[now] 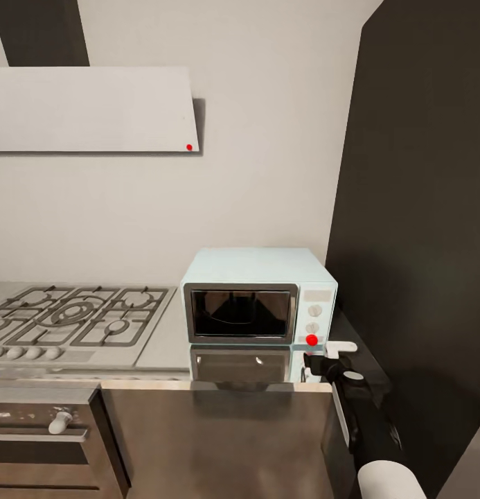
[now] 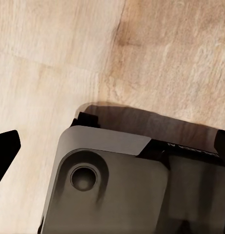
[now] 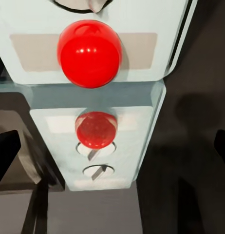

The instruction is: In the kitchen, take the popcorn bag from the countertop, put it into the microwave, and heat it until the popcorn is cooked so the cooked popcorn ends up inside the bag.

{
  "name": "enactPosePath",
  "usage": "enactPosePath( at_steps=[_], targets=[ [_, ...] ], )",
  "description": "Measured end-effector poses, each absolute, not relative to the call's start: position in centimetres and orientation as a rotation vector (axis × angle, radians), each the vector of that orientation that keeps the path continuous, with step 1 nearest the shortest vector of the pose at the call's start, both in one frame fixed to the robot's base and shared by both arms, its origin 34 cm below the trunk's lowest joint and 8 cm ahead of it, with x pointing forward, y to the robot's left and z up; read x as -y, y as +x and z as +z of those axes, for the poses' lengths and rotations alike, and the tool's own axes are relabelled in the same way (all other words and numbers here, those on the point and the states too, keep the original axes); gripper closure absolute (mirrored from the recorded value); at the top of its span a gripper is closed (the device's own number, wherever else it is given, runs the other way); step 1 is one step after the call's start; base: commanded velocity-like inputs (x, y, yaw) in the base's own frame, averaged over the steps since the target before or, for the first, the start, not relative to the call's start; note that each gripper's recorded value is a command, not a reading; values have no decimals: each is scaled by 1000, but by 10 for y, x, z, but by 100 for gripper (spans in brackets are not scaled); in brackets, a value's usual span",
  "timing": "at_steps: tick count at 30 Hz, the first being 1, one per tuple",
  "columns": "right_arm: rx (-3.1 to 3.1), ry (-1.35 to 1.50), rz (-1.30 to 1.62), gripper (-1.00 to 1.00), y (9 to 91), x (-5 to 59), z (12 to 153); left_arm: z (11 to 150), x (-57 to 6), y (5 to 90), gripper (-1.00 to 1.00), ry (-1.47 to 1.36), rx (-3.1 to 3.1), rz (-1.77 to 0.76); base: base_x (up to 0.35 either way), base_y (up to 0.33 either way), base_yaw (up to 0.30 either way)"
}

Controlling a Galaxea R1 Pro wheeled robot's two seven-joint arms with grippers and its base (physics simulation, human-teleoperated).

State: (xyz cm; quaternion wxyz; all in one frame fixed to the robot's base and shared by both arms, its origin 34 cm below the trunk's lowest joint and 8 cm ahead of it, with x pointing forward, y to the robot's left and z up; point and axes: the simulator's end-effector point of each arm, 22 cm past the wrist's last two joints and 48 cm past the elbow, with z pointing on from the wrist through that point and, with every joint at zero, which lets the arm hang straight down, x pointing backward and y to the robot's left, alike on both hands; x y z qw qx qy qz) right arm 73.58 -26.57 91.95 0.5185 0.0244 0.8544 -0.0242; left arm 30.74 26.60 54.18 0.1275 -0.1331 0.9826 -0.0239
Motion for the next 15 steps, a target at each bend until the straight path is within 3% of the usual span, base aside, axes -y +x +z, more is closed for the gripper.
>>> enactPosePath(
  at_steps=[12,15],
  targets=[
    [-1997,48,-58,-100,741,265,931,542,-266,307,-100,-386,-2859,-69,1,0,0],
    [-1973,45,-62,-100,743,266,936,542,-265,307,-100,-382,-2859,-72,146,0,0]
  ],
)
